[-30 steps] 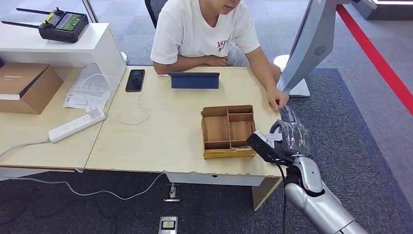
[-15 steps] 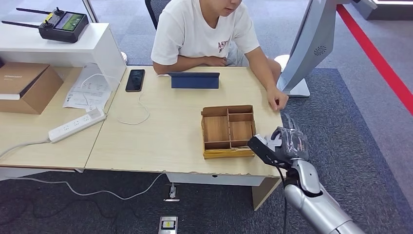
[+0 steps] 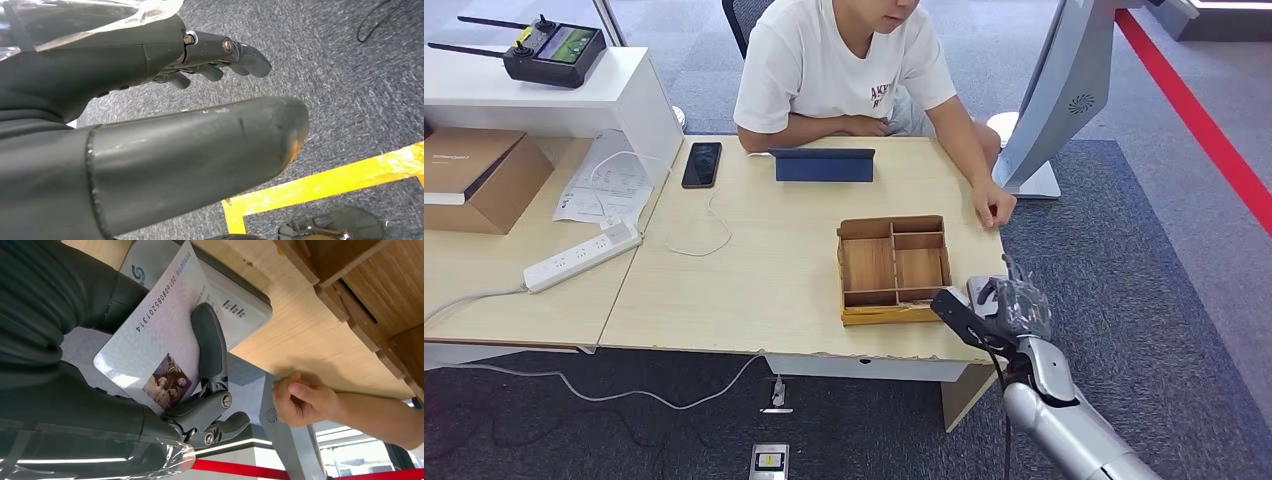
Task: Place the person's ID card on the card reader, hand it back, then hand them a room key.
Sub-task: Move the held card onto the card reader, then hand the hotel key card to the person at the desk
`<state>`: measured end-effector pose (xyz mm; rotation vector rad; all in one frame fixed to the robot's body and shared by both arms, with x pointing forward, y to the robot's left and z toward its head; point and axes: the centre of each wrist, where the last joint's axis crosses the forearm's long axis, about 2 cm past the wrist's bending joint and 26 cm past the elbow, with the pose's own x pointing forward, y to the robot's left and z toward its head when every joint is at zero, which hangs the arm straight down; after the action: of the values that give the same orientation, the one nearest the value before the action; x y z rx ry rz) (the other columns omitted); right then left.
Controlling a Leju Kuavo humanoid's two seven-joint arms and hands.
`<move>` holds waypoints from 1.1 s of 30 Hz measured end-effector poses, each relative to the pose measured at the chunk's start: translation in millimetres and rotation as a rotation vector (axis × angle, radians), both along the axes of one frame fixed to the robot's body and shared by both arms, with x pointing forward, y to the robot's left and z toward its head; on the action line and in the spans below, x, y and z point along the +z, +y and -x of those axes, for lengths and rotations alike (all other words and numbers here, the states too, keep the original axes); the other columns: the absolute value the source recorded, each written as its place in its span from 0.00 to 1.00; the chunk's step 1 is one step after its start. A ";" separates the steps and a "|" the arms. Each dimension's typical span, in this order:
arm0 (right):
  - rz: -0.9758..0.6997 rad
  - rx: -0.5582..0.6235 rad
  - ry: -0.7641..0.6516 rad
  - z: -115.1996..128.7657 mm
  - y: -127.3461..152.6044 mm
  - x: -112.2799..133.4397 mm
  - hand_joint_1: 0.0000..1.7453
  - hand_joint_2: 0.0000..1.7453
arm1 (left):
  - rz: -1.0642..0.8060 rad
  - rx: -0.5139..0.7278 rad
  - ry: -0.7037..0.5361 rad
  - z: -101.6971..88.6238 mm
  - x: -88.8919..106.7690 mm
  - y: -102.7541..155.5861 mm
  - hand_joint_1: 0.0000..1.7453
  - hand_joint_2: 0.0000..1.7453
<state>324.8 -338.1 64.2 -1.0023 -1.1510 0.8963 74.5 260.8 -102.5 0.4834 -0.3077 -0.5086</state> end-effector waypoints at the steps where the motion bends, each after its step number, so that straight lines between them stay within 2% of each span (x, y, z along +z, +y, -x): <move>1: -0.003 -0.002 0.005 0.3 -0.2 -1.3 1.00 1.00 | 0.001 0.002 0.000 0.0 0.0 0.0 0.00 0.00; 17: -0.020 -0.018 0.069 5.6 -2.6 -19.5 1.00 1.00 | 0.002 0.004 -0.001 0.3 -0.1 0.0 0.00 0.00; 33: -0.029 -0.041 0.081 7.4 -3.5 -25.1 1.00 1.00 | 0.011 -0.007 -0.006 0.4 -0.1 -0.1 0.00 0.00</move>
<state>317.3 -341.6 39.1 -0.9543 -1.0694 0.8774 74.1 260.7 -102.7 0.4735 -0.3175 -0.5118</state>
